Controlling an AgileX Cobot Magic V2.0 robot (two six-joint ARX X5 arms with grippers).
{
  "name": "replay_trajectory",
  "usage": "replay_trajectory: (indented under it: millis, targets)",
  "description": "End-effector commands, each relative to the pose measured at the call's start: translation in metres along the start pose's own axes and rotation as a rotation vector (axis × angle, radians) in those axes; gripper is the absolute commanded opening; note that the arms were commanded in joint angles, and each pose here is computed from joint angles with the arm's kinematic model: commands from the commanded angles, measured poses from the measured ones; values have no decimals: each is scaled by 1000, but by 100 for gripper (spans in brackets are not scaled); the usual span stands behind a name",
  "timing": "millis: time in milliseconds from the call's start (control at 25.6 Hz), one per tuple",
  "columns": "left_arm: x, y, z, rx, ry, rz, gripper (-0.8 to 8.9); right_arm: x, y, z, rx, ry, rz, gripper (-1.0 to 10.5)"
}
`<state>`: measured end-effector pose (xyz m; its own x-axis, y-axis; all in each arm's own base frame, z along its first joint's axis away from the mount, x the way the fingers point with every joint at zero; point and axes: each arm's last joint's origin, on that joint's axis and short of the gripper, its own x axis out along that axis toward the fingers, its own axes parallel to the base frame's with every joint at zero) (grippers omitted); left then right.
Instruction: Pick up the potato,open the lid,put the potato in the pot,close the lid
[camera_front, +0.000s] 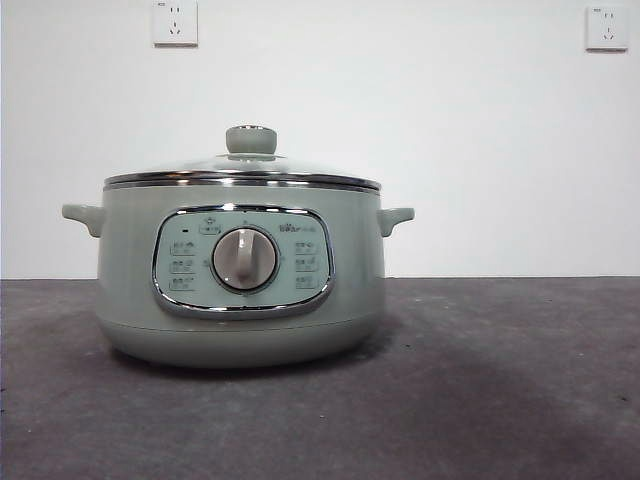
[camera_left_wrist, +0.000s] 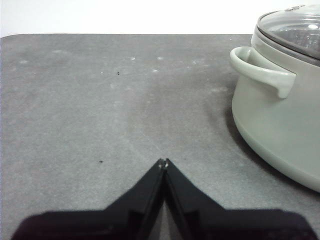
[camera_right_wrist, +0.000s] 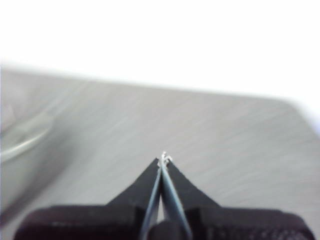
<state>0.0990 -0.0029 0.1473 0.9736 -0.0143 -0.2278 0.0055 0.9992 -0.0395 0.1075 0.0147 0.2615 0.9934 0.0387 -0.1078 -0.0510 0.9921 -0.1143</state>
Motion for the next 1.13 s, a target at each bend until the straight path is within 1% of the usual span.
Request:
replay_trajectory:
  millis: [39, 117, 156, 274, 391, 469, 1133]
  targets:
    - [1, 0, -3, 11, 6, 3, -3, -1, -5, -47, 20, -56, -94, 1]
    - [1, 0, -3, 11, 6, 3, -3, -1, -6, -76, 22, -41, -141, 1]
    - [1, 0, -3, 11, 5, 3, -3, -1, -7, -83, 23, -36, -151, 1]
    - [1, 0, -3, 11, 6, 3, -3, 1, -6, -100, 22, -20, -159, 1]
    - [1, 0, -3, 11, 6, 3, -3, 0, -4, -110, 9, 57, -150, 1]
    - [1, 0, -3, 11, 6, 3, -3, 0, -4, -113, 5, 88, -147, 1]
    - [1, 0, -3, 11, 5, 3, -3, 0, -4, -113, 8, 84, -142, 1]
